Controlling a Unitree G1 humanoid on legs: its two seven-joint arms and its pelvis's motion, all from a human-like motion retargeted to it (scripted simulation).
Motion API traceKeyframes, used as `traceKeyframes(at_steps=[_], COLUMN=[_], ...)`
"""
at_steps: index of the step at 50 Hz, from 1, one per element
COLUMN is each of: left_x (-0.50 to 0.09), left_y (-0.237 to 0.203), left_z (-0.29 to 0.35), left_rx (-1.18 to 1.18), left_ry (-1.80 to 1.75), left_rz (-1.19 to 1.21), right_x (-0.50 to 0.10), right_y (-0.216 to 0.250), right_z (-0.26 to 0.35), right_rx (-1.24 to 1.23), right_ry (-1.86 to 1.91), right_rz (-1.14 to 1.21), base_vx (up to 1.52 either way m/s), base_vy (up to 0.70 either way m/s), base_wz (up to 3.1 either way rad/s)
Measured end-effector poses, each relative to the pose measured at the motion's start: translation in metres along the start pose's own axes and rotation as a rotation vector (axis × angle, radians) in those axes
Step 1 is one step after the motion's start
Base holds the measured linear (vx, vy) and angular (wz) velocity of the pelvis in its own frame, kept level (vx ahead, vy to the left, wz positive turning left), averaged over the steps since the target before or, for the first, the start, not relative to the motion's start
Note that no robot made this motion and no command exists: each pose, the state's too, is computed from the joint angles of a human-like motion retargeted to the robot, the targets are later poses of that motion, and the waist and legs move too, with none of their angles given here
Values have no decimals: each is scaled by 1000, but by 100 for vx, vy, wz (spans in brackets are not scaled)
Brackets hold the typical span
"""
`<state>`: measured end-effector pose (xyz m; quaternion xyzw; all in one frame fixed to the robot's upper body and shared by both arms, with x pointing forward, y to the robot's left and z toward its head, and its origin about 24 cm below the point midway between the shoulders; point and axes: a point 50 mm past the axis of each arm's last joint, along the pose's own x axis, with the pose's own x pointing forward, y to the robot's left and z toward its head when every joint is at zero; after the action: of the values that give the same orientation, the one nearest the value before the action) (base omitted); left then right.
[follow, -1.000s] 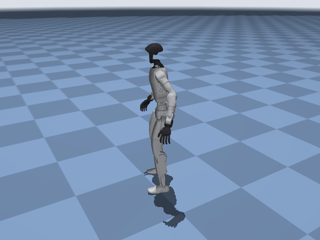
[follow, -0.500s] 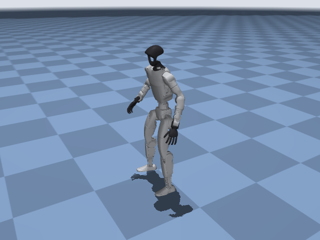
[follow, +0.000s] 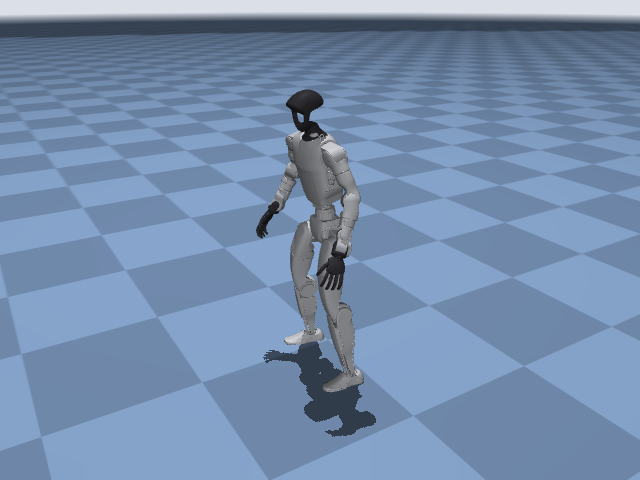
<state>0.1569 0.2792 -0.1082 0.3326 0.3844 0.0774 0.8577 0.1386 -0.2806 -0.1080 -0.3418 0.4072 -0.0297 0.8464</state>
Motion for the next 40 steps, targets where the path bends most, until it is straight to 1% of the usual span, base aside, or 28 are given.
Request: traceKeyframes(at_steps=[7,14,20,23,25,28,30,33,35,37,40], left_x=[-15,-18,-19,-5,-2,12,23,30,24,12,-6], left_y=[-11,-11,-8,1,1,4,10,25,38,47,51], left_z=[-22,-17,-11,17,19,33,45,71,81,86,62], left_rx=[42,35,-93,-193,-160,-21,82,156,97,11,-15], left_ry=[23,-19,-31,-58,-46,-29,-22,-115,-202,-307,-318], left_rz=[-67,-85,-37,30,42,52,53,98,173,212,171], right_x=[-14,-28,-34,-19,-18,-5,10,23,15,-6,-35], right_y=[14,17,20,14,21,25,18,-18,-43,-66,-86], right_z=[-23,-29,-20,2,4,11,26,63,88,97,79], right_rx=[35,100,93,115,162,222,215,178,215,268,308], right_ry=[54,36,-32,-50,-32,35,48,-98,-241,-385,-451], right_rz=[18,25,69,48,10,-40,-62,-153,-234,-238,-186], base_vx=[15,5,-3,-11,5,13,24,50,80,102,115], base_vy=[-1,0,-1,-2,1,0,3,9,9,13,13], base_wz=[-20,8,-23,-7,30,11,-3,-9,-24,-11,-6])
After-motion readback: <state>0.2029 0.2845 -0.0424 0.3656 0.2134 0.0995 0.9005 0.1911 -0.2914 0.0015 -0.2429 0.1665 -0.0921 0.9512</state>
